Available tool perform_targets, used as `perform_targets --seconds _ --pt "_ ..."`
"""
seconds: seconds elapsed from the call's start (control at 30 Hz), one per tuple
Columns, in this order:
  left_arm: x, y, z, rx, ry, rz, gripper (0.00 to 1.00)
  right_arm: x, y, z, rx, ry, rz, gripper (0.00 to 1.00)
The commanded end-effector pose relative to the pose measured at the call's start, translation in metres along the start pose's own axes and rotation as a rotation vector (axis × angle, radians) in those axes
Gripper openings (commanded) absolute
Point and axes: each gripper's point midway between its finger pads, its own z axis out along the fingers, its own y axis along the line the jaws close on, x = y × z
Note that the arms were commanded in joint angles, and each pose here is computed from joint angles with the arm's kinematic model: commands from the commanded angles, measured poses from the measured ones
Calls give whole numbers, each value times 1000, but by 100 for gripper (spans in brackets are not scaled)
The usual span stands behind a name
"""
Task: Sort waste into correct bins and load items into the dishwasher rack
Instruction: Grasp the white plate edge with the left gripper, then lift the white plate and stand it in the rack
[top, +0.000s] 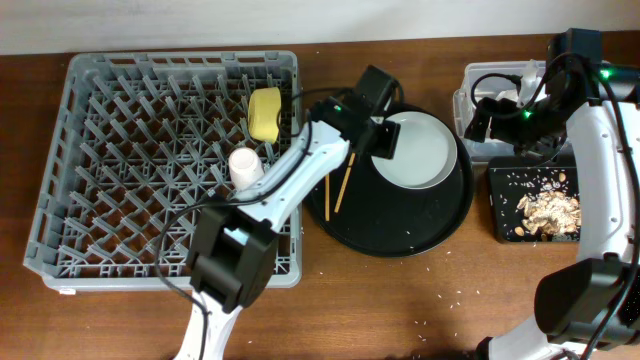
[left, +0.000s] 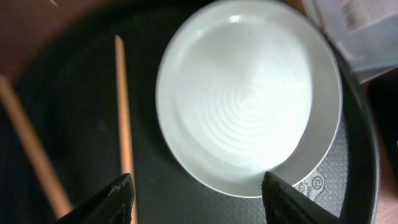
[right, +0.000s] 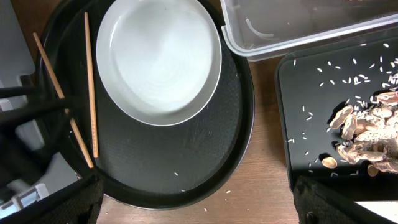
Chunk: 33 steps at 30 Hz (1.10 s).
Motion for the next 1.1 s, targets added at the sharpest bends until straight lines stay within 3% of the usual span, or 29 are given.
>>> perform_targets --seconds 0.0,0.1,0.4,0.5,0.7,0.8,0.93,1.07 --pt "17 -1 25 -24 51 -81 62 -4 0 -9 6 -32 3 99" --pt "22 15 39 -105 48 -150 57 -4 0 -9 6 -32 3 98" --pt "40 23 82 -124 82 -212 46 -4 0 -9 6 -32 3 98" --pt "42 23 88 -123 88 -215 35 -4 0 -9 6 -32 3 98" --pt "42 23 88 -124 83 -213 1 -4 0 -9 6 -32 3 99" --pt "39 23 86 -123 77 -211 1 -4 0 -9 6 -32 3 99" --pt "7 18 55 -115 7 -85 1 -4 0 -9 6 -32 3 98" --pt "-59 43 -36 -259 -200 -3 1 -4 0 -9 6 -32 3 98"
